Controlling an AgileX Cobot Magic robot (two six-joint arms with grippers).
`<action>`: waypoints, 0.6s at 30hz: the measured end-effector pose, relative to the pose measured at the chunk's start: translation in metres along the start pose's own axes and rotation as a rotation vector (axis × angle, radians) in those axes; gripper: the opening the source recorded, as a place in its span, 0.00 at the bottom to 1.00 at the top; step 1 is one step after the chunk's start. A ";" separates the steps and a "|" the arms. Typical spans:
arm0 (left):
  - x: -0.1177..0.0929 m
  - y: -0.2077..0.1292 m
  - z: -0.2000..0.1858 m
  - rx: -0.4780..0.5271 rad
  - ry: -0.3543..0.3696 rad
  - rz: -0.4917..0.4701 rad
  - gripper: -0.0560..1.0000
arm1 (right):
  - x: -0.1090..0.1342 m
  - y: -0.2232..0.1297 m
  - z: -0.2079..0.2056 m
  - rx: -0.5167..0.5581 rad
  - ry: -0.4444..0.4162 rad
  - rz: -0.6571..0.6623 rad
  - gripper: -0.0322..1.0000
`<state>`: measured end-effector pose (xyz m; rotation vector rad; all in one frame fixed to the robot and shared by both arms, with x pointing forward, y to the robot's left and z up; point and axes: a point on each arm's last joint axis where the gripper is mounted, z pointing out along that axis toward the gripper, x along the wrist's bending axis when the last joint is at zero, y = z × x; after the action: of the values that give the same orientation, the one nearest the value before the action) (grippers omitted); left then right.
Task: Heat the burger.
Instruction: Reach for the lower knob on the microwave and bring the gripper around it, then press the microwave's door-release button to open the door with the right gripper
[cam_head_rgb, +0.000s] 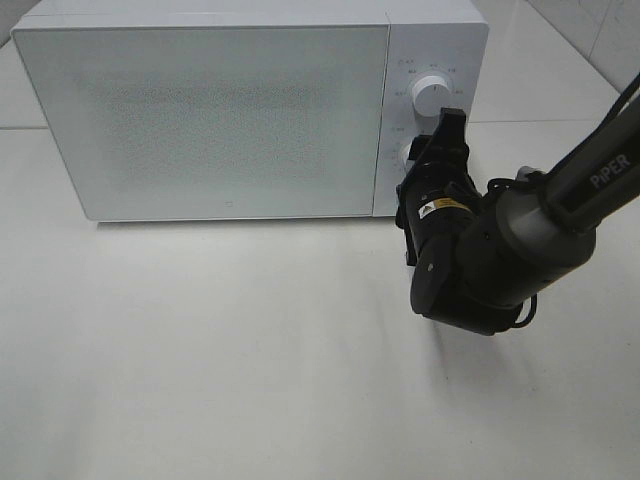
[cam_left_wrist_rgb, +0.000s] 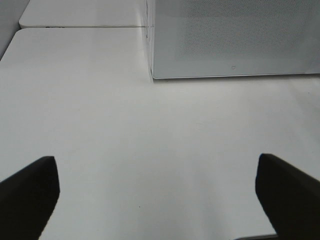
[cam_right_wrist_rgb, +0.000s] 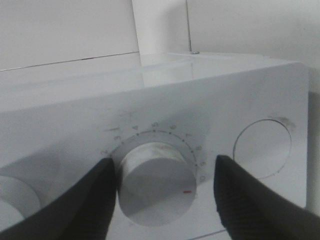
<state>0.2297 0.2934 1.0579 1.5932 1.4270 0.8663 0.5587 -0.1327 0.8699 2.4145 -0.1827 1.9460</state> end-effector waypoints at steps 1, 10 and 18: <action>0.000 0.000 0.000 0.000 0.000 0.000 0.99 | 0.000 0.000 0.000 0.001 -0.005 -0.004 0.65; 0.000 0.000 0.000 0.000 0.000 0.000 0.99 | 0.002 -0.003 -0.003 0.045 -0.007 -0.104 0.73; 0.000 0.000 0.000 0.000 0.000 0.000 0.99 | 0.019 -0.003 -0.012 0.130 -0.009 -0.257 0.75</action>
<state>0.2297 0.2934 1.0579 1.5932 1.4270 0.8663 0.5511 -0.1302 0.8911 2.3810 0.2497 1.8854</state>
